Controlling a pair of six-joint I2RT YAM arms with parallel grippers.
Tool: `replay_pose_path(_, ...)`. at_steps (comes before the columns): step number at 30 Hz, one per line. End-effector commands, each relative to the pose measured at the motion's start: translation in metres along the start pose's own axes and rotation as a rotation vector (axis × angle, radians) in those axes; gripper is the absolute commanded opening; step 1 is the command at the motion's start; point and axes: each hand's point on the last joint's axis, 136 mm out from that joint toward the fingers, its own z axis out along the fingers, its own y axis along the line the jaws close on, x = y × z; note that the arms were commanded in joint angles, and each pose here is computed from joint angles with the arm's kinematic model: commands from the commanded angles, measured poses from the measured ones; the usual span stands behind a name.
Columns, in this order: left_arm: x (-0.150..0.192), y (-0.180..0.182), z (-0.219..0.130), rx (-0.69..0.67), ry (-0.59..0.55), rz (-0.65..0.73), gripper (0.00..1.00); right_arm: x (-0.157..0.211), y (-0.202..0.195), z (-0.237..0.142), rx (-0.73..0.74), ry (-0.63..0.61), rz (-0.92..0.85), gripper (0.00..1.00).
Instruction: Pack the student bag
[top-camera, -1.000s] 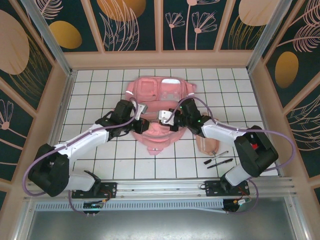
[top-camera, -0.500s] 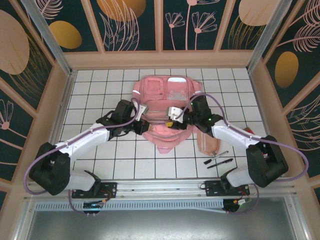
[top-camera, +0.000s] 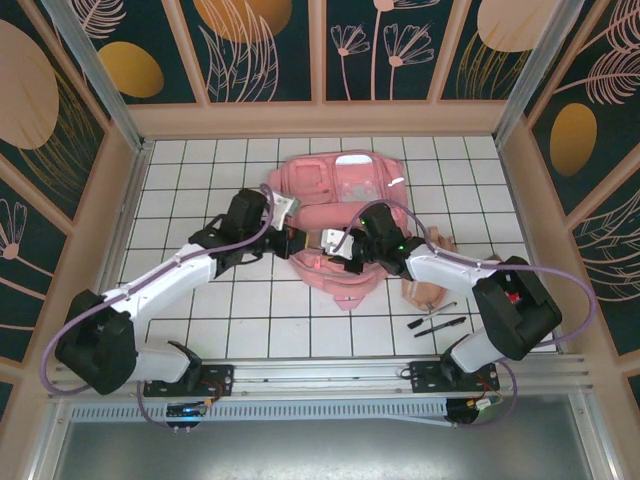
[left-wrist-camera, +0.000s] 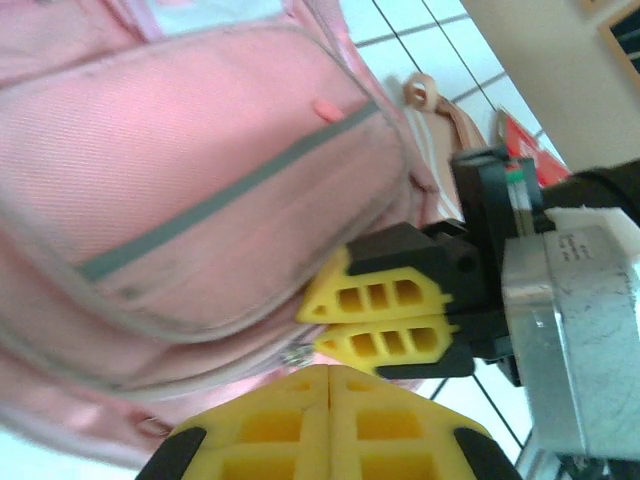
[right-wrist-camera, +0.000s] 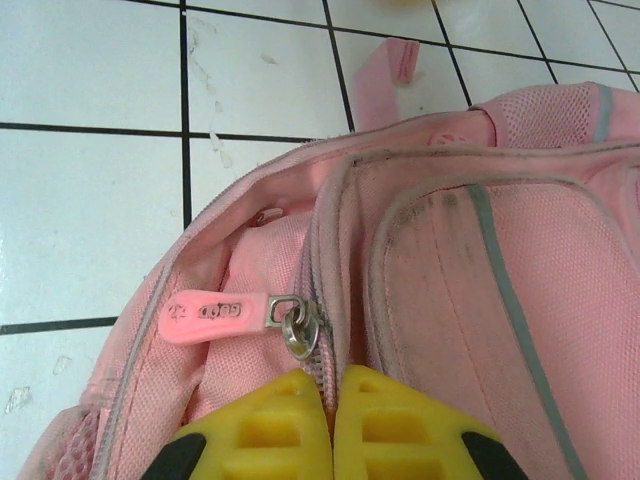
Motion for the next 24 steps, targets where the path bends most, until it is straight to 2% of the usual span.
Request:
replay_pose_path(1,0.001,0.033,-0.017,-0.11,-0.012,0.035,0.0,-0.014,-0.007,-0.017,0.014,-0.039,-0.067,0.0)
replay_pose_path(3,0.014,0.027,-0.012,-0.05,0.038,0.088,0.0,-0.024,-0.008,-0.022,0.006,-0.074,-0.089,0.0)
replay_pose_path(4,0.022,0.014,-0.009,0.037,0.066,0.095,0.06,-0.028,-0.008,-0.024,0.003,-0.086,-0.104,0.0)
replay_pose_path(5,0.026,0.007,-0.006,0.094,0.079,0.083,0.24,-0.03,-0.008,-0.025,-0.003,-0.094,-0.113,0.0)
replay_pose_path(6,0.028,-0.003,-0.004,0.149,0.083,0.072,0.37,-0.032,-0.008,-0.025,-0.009,-0.101,-0.118,0.0)
replay_pose_path(8,0.029,-0.025,0.0,0.228,0.081,0.099,0.41,-0.036,-0.008,-0.025,-0.015,-0.12,-0.117,0.0)
replay_pose_path(10,0.029,-0.037,0.004,0.242,0.075,0.113,0.46,-0.041,-0.007,-0.026,-0.022,-0.147,-0.106,0.0)
replay_pose_path(14,0.039,-0.04,0.014,0.284,0.097,0.054,0.47,-0.048,-0.007,-0.027,-0.029,-0.189,-0.091,0.0)
replay_pose_path(18,0.06,-0.039,0.027,0.279,0.174,0.036,0.47,-0.051,-0.009,-0.028,-0.033,-0.208,-0.073,0.0)
replay_pose_path(24,0.063,-0.024,0.042,0.184,0.175,-0.018,0.48,-0.062,-0.01,-0.029,-0.038,-0.257,-0.062,0.0)
